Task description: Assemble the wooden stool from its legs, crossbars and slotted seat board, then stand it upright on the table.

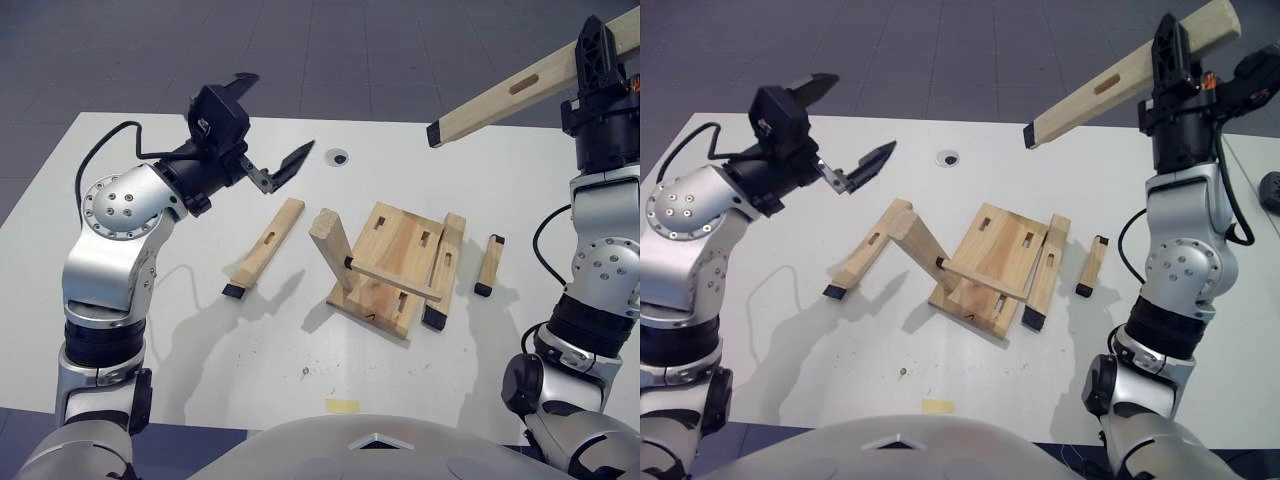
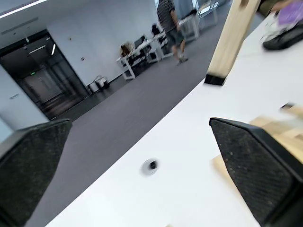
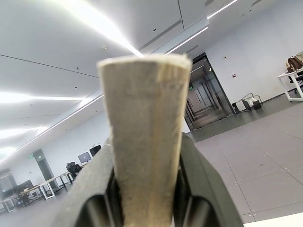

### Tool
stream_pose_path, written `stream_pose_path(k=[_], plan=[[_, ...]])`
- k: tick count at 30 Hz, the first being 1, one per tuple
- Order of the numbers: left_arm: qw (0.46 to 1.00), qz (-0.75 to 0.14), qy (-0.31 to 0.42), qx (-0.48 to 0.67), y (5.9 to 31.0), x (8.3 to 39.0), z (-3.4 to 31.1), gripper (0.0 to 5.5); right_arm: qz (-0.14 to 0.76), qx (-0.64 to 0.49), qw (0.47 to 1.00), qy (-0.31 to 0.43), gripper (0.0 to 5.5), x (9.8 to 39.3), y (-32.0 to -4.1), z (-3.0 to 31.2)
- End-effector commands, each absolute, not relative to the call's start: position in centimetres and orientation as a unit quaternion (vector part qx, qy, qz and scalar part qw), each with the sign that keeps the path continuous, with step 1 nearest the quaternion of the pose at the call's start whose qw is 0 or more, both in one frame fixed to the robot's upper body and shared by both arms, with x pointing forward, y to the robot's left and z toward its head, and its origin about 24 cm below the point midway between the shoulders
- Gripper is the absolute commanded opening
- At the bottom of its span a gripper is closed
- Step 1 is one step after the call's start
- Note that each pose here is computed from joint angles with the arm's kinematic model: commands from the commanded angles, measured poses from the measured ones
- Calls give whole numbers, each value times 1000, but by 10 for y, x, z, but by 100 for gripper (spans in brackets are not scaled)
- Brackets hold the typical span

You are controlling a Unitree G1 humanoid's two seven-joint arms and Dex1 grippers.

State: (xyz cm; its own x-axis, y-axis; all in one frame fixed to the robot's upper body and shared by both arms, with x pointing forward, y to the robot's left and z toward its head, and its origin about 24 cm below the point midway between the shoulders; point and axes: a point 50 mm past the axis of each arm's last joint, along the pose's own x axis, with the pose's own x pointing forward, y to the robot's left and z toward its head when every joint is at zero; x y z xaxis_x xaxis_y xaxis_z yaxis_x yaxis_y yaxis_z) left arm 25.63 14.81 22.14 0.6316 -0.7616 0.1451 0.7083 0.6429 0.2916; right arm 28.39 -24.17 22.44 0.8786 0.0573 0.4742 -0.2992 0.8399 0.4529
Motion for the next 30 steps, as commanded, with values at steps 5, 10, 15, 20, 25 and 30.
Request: stream_pose_path(k=[5,10,15,20,25,30], plan=[[744,-668,-17,11,140,228,231,540,89,265,938,-206,100,294,-258,223],[675,-722,86,125,125,229,186,540,99,268,939,-191,100,299,-253,217],[679,-710,62,175,118,250,178,540,112,273,938,-182,100,303,-247,215],[664,-728,57,159,120,244,184,473,109,274,940,-174,100,302,-247,209],[629,-768,63,99,119,227,195,378,108,272,942,-162,100,303,-246,204],[631,-765,56,115,115,222,192,295,111,277,941,-161,100,303,-244,204]])
